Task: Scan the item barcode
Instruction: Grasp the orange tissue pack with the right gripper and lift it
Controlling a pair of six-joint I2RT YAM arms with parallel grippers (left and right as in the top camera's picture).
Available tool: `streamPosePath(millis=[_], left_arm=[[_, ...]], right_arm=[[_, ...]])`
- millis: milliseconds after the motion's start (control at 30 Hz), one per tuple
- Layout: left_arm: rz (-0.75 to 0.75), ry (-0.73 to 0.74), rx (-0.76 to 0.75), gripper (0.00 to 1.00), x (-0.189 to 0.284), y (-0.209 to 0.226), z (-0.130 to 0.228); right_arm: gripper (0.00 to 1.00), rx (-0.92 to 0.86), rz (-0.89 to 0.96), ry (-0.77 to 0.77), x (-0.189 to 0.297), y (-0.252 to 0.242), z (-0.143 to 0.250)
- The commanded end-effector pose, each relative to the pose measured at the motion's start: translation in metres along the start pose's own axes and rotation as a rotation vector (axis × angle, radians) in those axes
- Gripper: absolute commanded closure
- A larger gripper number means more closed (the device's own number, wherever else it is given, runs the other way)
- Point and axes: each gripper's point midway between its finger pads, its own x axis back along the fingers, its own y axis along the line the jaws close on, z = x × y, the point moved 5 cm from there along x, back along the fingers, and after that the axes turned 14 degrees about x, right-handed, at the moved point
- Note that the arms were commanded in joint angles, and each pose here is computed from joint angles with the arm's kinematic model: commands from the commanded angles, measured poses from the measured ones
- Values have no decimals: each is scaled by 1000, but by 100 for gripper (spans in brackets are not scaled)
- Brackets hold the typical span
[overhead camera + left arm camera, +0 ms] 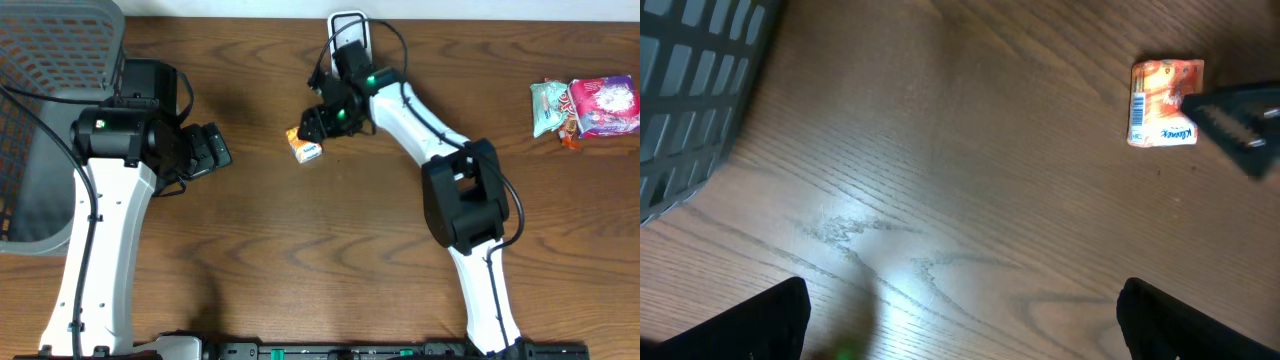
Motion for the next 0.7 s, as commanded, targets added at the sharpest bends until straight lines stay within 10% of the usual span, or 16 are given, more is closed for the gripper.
streamPosePath(millis=[0,500,667], left_arm=[[-16,3,11,2,-3,2,-1],[-16,3,11,3,-3,2,-1],[-16,3,11,2,-3,2,-1]], right_arm=[[35,20,-7,21,-10,13,12],[99,-44,-120,-17,-10,16,13],[99,-82,-91,-62,16,7,-10]])
